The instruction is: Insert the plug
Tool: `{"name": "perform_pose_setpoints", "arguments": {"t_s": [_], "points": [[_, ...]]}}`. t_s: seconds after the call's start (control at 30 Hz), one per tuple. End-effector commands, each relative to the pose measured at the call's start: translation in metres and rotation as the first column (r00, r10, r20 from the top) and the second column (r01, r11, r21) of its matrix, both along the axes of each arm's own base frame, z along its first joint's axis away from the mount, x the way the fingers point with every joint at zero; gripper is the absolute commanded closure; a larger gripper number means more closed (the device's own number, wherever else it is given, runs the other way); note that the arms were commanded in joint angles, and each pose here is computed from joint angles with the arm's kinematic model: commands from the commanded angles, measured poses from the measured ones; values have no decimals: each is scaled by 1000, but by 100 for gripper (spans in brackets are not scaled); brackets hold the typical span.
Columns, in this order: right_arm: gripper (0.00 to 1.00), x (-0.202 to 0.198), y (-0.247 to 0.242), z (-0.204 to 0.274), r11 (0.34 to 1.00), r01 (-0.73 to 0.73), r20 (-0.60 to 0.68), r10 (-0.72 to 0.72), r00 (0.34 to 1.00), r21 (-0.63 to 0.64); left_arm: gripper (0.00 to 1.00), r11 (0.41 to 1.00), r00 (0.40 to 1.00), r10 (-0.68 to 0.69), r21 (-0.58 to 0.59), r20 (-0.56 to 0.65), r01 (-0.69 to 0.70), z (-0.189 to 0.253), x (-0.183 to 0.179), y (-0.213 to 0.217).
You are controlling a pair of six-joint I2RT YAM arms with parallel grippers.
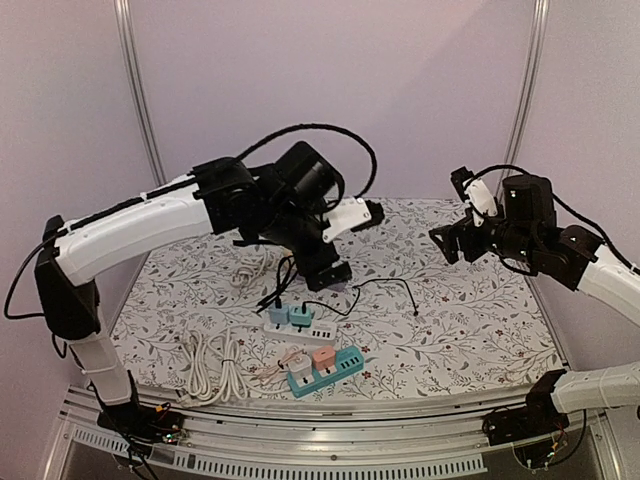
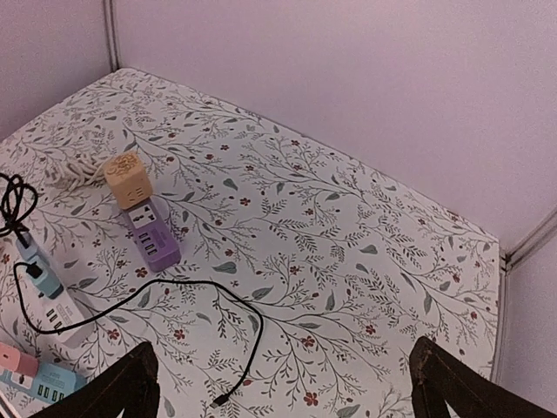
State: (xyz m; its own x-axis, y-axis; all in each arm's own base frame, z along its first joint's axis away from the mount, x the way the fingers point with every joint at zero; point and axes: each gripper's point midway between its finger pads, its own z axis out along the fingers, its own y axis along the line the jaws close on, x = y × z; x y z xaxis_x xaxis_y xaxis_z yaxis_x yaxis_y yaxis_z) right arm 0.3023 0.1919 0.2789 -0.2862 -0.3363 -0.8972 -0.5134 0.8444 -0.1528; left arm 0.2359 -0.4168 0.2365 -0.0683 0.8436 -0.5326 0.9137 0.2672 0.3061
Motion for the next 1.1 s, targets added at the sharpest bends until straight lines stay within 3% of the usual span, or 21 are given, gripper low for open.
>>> {"name": "perform_pose_setpoints", "arguments": {"t_s": [0.0,0.07,0.27,0.43,0.63,0.77,0.9,1.07], "points": [[1,34,-63,0,927,331,-110,-315,943,175,1,946,929,319,-127,189,-299,78,92,96],[1,44,-89,-4,882,422,-143,-399,906,210,1,901,877,433,-136,206,-413,76,117,141],[1,49,-157,-30,741,619,-243,-570,785,262,1,679,687,726,-165,7,-716,34,146,272],[1,37,-184,-35,673,666,-193,-643,742,320,1,509,523,852,-172,-41,-843,2,114,356],[1,28,-199,-50,643,690,-118,-698,707,333,0,334,352,932,-183,-80,-925,-39,57,413],[1,25,-203,-53,624,681,-81,-712,698,383,0,276,312,946,-287,-87,-917,-30,53,425],[1,23,-209,-48,591,687,-58,-739,672,423,1,233,281,952,-316,-118,-920,-50,51,427],[1,19,-209,-56,587,693,-73,-739,670,418,1,217,269,958,-353,-105,-910,-64,46,432]]}}
